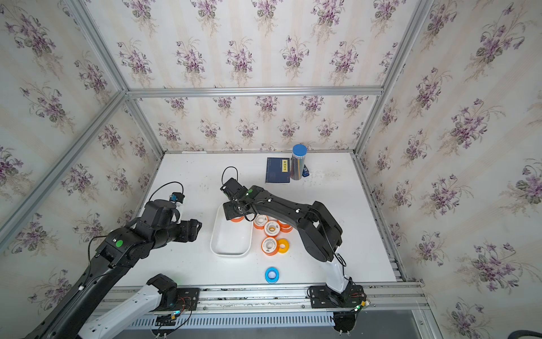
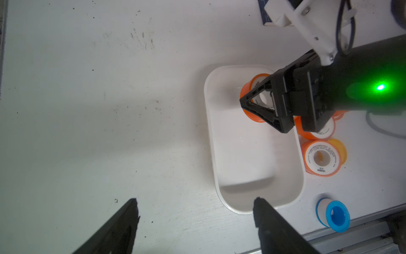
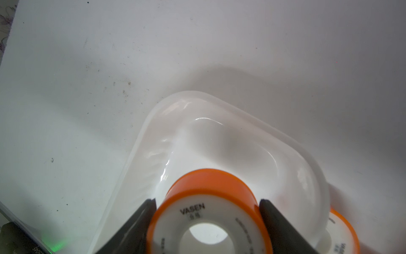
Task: Put the sealing tape into the storage box
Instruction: Place the sealing tape in the storage box.
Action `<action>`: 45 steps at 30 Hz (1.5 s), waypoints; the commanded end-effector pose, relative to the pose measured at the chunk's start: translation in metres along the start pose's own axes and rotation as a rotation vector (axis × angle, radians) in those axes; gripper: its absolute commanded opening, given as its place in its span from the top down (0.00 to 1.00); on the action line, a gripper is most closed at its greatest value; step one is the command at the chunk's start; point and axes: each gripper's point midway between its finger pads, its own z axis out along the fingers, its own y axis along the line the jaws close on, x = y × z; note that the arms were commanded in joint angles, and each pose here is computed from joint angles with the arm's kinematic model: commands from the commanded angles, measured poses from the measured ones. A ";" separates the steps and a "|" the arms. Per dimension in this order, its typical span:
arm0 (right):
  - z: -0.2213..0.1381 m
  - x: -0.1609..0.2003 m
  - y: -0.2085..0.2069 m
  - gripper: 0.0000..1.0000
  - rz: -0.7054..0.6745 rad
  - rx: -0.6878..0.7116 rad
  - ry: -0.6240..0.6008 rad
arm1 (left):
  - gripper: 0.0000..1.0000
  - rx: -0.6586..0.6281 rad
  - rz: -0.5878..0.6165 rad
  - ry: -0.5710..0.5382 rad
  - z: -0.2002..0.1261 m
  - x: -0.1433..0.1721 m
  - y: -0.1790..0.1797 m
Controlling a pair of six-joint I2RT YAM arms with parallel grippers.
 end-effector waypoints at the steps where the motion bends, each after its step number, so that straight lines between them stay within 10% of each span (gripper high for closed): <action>1: 0.011 -0.006 0.009 0.40 0.027 -0.024 -0.018 | 0.18 -0.010 -0.012 -0.034 -0.002 -0.005 0.002; 27: 0.080 -0.006 -0.001 0.30 0.033 0.100 -0.010 | 0.17 -0.014 -0.009 -0.022 0.002 -0.005 0.002; 38: 0.038 -0.024 0.012 0.15 -0.016 0.070 -0.070 | 0.17 -0.015 -0.009 -0.020 0.002 -0.004 0.002; 45: 0.001 -0.012 0.011 0.32 -0.023 0.016 -0.095 | 0.17 -0.012 -0.010 -0.022 0.002 -0.005 0.002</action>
